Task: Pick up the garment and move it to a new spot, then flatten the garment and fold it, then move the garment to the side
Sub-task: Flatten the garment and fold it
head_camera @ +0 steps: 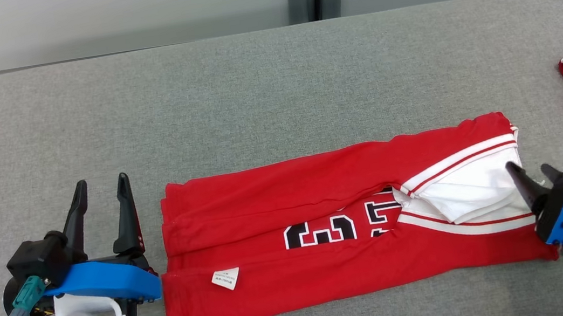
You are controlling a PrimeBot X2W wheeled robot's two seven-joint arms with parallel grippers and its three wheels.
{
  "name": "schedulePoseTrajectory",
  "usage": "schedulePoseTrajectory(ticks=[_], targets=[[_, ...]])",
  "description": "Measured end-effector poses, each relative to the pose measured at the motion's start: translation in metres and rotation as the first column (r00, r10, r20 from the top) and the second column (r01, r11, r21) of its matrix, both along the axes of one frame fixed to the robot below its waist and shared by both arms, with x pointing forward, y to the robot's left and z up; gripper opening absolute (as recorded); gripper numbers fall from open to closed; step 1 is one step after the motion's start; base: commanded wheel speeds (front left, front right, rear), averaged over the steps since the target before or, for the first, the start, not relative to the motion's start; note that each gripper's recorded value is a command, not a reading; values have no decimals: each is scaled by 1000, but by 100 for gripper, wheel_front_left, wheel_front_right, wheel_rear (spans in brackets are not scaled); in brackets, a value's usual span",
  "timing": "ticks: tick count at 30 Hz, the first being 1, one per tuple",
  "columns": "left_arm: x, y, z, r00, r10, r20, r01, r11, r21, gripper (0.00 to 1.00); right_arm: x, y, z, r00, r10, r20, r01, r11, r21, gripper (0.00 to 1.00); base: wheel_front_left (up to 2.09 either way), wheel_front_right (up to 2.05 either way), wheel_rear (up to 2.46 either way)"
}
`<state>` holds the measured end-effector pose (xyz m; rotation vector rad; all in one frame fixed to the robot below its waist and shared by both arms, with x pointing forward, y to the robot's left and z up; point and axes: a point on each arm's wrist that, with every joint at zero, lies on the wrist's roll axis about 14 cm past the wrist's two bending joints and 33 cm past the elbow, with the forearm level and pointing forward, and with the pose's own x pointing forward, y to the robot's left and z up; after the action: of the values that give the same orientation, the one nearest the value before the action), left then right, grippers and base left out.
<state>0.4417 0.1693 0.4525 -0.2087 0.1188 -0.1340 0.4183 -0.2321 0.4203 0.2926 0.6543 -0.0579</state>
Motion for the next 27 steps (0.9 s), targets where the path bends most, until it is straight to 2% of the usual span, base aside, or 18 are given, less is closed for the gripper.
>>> schedulePoseTrajectory(ticks=[10,15,16,17,18,19,23,27], targets=[[-3,8,2,1000,25,10,-25,1000,-6,100,0,1,-40,993,-7,-121,-2,998,-70,100,0,0,0],[-5,6,2,1000,24,11,-23,1000,-13,100,0,8,-50,986,8,-164,-18,998,-57,100,0,0,0],[-6,6,2,1000,24,11,-24,1000,-14,100,0,10,-51,986,14,-169,-23,998,-53,96,0,0,0],[-6,6,2,1000,24,12,-24,1000,-14,100,0,11,-51,985,15,-172,-23,999,-47,96,0,0,0],[-7,6,2,1000,24,13,-24,1000,-14,100,-1,14,-52,984,21,-175,-28,999,-38,43,0,0,0],[-7,6,2,1000,26,14,-25,1000,-13,100,-1,17,-52,984,30,-176,-36,999,-30,0,0,0,0],[-11,6,1,1000,27,10,-27,1000,-15,100,1,25,-45,988,46,-145,-46,999,3,0,0,0,0],[-14,7,2,999,30,12,-30,999,-20,100,2,5,-25,997,21,-69,-23,999,-37,0,0,0,0]])
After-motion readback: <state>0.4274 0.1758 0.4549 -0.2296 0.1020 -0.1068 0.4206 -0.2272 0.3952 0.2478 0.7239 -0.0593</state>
